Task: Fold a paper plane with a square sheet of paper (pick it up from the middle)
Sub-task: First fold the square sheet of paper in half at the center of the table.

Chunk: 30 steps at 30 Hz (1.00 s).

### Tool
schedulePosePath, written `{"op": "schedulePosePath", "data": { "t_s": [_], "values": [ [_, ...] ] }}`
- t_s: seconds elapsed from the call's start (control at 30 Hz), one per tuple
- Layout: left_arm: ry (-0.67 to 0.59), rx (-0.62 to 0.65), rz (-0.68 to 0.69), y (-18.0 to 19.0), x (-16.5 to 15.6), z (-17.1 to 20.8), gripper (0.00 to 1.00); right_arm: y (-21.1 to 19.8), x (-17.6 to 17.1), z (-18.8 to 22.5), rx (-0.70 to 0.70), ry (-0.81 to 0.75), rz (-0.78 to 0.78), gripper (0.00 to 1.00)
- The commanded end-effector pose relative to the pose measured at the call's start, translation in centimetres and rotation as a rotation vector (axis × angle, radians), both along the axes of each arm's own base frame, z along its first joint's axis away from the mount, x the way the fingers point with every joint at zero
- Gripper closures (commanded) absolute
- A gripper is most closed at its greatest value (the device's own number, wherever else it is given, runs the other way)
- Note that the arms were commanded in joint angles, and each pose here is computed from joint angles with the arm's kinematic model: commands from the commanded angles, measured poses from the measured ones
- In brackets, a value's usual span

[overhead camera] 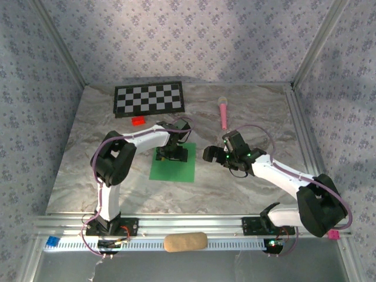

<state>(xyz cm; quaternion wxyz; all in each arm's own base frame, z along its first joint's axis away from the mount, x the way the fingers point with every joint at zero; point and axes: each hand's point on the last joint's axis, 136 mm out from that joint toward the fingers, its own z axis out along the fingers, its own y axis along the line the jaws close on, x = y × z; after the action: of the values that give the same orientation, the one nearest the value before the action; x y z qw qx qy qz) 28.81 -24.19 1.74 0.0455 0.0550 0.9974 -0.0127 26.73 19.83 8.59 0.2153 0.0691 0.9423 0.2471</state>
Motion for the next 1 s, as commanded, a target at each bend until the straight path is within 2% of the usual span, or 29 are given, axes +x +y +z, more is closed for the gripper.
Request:
{"op": "schedulePosePath", "data": {
  "t_s": [0.0, 0.2, 0.63, 0.77, 0.97],
  "values": [
    [0.087, 0.028, -0.011, 0.1, -1.9, -3.0, 0.14, -0.1, 0.3, 0.4, -0.019, 0.000, -0.011, 0.00],
    [0.073, 0.025, -0.014, -0.2, -1.8, -2.7, 0.15, -0.2, 0.2, 0.3, -0.022, 0.002, -0.012, 0.00],
    [0.011, -0.045, -0.034, -1.2, -1.0, -0.7, 0.32, -1.4, 0.4, 0.7, -0.047, -0.025, -0.068, 0.00],
    [-0.021, -0.070, -0.052, -1.2, -1.2, 0.1, 0.45, -2.3, 0.4, 0.9, -0.062, -0.039, -0.113, 0.00],
    [-0.055, -0.103, -0.054, -1.7, -0.7, 0.9, 0.58, -3.5, 0.3, 1.5, -0.071, -0.073, -0.160, 0.00]
  ]
}}
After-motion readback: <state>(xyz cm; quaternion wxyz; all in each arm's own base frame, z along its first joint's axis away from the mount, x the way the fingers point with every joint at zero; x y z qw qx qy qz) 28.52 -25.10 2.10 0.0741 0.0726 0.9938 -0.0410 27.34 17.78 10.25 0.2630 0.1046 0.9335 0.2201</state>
